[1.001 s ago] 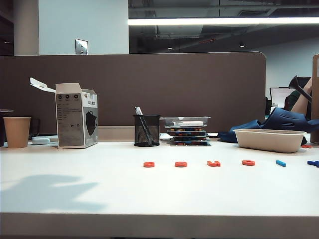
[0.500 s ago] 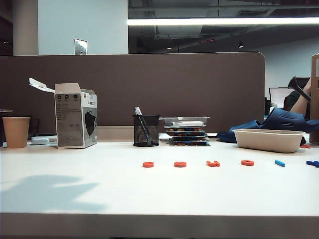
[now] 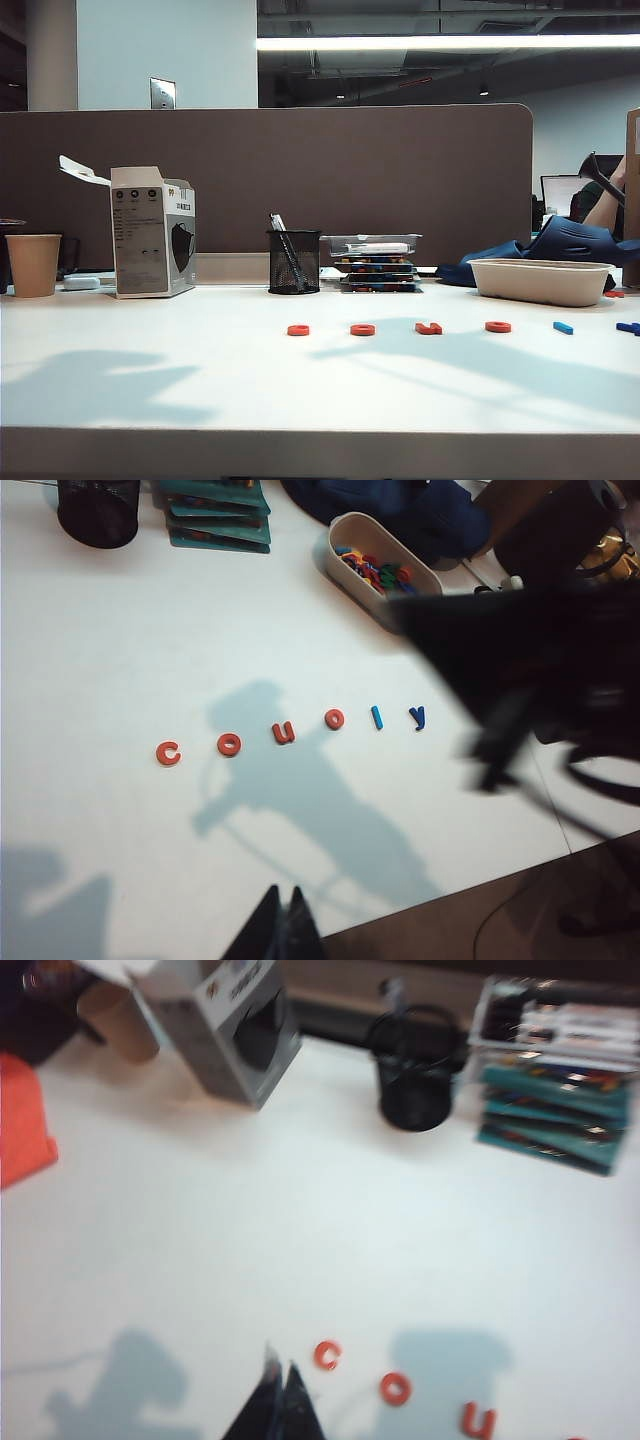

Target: Select the appropriate letters from the row of letter magnets placed on the table to arrange into the word "cool".

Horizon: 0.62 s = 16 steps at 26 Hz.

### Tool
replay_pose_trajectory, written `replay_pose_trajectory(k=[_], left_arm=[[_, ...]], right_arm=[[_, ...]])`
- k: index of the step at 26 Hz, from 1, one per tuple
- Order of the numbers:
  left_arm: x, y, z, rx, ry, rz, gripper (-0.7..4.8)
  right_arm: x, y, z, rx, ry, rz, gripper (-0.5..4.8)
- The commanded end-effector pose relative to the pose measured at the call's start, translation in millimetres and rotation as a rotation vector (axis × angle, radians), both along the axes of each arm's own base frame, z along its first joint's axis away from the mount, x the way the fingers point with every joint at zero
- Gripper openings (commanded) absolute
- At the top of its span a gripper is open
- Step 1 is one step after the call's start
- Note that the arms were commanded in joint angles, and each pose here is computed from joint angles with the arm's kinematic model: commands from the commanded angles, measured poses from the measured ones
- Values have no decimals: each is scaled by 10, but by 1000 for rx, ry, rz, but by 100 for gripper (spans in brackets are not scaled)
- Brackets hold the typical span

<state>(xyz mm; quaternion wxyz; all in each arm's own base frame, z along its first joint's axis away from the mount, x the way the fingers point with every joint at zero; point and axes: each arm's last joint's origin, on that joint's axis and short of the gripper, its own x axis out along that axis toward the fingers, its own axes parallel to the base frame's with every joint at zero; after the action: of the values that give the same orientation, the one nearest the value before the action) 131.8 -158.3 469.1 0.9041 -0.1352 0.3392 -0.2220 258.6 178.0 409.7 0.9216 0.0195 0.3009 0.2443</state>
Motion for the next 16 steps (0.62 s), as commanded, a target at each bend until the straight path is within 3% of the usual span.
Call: replay_pose_trajectory(k=[1, 8, 13, 15, 16], left_arm=[[-7, 10, 16, -9, -7, 4, -3], [-5, 6, 14, -8, -6, 4, -3], [-5, 7, 15, -9, -7, 4, -3], [-5, 6, 14, -8, -6, 4, -3], [-4, 6, 14, -8, -7, 4, -3]], right_arm=[[260, 286, -181, -50, 42, -5, -4], [726, 661, -799, -62, 268, -109, -4], [952, 856, -1311, -147, 423, -149, 13], [1020, 968, -1585, -177, 481, -163, 187], [1021, 1008, -1661, -190, 493, -158, 210]])
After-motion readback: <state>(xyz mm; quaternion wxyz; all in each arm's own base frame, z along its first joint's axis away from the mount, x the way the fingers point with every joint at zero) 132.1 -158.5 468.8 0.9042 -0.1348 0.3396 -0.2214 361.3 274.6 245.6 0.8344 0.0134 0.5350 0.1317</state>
